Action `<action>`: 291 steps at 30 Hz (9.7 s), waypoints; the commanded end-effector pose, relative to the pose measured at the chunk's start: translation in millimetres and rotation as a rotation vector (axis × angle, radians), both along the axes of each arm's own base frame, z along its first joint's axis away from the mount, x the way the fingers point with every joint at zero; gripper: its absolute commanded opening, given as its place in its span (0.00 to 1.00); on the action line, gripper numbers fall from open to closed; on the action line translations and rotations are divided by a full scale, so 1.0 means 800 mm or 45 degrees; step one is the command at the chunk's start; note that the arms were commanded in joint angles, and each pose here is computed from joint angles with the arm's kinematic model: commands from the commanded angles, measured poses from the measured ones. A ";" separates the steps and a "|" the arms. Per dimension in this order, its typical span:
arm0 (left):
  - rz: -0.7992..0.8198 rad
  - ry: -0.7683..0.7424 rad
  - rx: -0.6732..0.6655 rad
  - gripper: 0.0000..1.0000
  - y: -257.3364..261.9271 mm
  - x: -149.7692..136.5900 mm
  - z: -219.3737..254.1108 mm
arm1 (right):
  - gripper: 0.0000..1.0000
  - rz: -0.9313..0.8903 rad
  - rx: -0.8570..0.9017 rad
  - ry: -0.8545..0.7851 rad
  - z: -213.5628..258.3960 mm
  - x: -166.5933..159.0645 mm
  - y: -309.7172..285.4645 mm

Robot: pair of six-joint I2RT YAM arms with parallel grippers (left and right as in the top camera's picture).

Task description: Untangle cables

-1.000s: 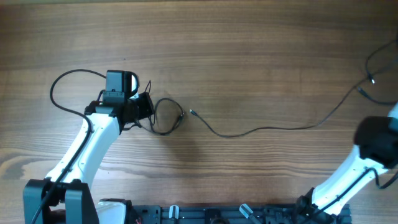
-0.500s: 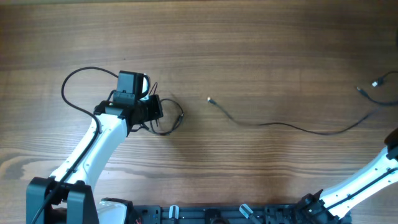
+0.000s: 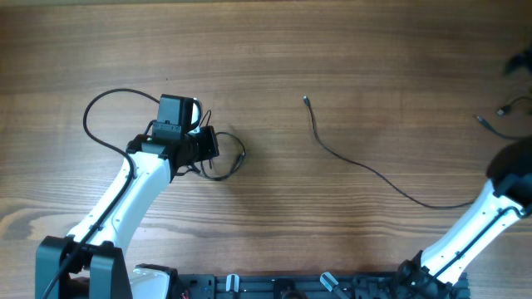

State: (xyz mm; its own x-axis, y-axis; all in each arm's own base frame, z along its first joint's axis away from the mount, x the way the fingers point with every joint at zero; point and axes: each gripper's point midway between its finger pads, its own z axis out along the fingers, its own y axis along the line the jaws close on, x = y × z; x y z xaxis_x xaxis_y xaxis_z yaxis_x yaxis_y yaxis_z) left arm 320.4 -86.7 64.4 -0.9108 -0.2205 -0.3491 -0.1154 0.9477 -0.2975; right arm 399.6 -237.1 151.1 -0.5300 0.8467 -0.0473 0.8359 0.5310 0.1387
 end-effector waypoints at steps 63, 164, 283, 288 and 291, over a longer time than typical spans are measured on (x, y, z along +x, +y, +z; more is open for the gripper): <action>-0.073 -0.087 -0.036 0.04 -0.012 0.012 0.016 | 1.00 -0.961 -0.435 -0.049 -0.093 -0.302 -0.012; -0.071 -0.073 -0.035 0.04 -0.012 0.010 0.014 | 0.04 0.066 -0.907 -1.483 0.430 -0.053 -0.139; -0.132 -0.090 -0.095 0.04 -0.033 0.009 0.019 | 0.30 -0.834 -1.059 -0.660 0.184 -0.162 -0.189; -0.147 -0.100 -0.098 0.04 -0.038 0.010 0.021 | 0.99 -0.766 -0.893 -0.505 0.096 -0.140 -0.196; -0.147 -0.099 -0.098 0.04 -0.038 0.009 0.020 | 1.00 -0.728 -0.808 -0.492 0.069 -0.128 -0.193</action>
